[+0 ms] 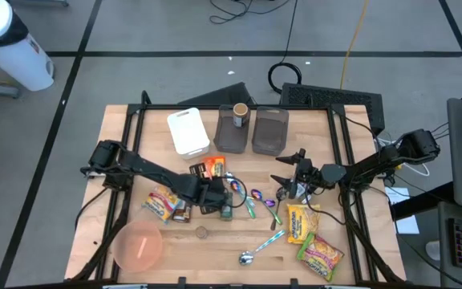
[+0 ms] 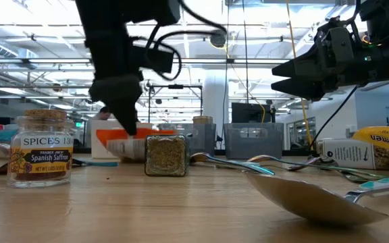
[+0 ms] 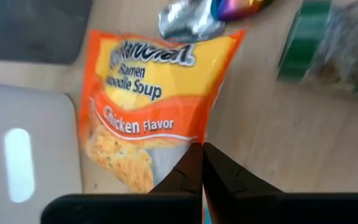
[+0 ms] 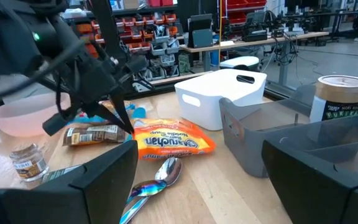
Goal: Pick & Place Food Item
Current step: Put the orange noodle pack into the white bin
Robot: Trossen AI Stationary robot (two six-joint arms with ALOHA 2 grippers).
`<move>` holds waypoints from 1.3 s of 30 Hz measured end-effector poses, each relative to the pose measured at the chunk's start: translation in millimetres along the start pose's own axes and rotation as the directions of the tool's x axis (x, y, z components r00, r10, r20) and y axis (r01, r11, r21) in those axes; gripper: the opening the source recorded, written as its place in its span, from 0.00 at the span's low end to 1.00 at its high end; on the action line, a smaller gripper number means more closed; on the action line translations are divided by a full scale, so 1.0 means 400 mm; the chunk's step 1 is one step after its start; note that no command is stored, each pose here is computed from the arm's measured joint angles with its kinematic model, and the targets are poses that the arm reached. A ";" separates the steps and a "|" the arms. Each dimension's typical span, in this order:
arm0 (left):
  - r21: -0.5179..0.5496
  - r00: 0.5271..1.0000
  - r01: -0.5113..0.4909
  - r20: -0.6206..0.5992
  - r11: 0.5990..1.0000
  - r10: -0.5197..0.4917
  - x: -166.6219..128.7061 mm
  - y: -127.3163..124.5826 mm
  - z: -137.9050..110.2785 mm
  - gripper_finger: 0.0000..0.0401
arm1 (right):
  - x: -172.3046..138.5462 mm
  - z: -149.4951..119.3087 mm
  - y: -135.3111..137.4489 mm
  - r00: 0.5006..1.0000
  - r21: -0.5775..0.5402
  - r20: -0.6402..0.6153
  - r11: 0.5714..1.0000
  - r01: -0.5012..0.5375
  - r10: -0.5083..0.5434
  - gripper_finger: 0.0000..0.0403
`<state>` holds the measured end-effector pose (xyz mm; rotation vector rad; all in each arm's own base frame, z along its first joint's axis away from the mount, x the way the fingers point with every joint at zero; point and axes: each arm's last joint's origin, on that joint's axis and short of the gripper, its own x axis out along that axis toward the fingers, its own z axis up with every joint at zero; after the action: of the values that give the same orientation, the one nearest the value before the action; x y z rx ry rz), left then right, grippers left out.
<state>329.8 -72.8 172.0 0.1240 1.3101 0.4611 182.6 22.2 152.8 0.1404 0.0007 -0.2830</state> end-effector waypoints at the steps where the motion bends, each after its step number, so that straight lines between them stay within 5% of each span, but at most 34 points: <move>1: -0.006 1.000 0.009 0.000 1.000 -0.009 0.008 -0.002 -0.005 0.01 | 0.000 0.000 0.000 1.000 0.000 0.000 1.000 0.000 0.000 0.83; 18: -0.051 0.999 0.033 0.010 0.998 -0.032 0.053 -0.012 -0.036 0.02 | 0.000 0.000 0.000 1.000 0.000 0.000 1.000 0.000 0.000 0.83; 28: -0.076 0.995 0.095 -0.027 0.993 -0.097 0.059 -0.005 -0.033 0.14 | 0.000 0.000 0.000 1.000 -0.001 0.000 1.000 0.000 0.000 0.83; 39: -0.086 0.991 0.131 -0.029 0.988 -0.134 0.063 -0.001 -0.027 0.38 | 0.000 0.000 0.000 1.000 -0.001 0.000 1.000 0.000 0.000 0.83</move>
<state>324.3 -65.2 146.3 -0.0419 1.3217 0.4055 182.6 22.2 152.8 0.1396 0.0010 -0.2828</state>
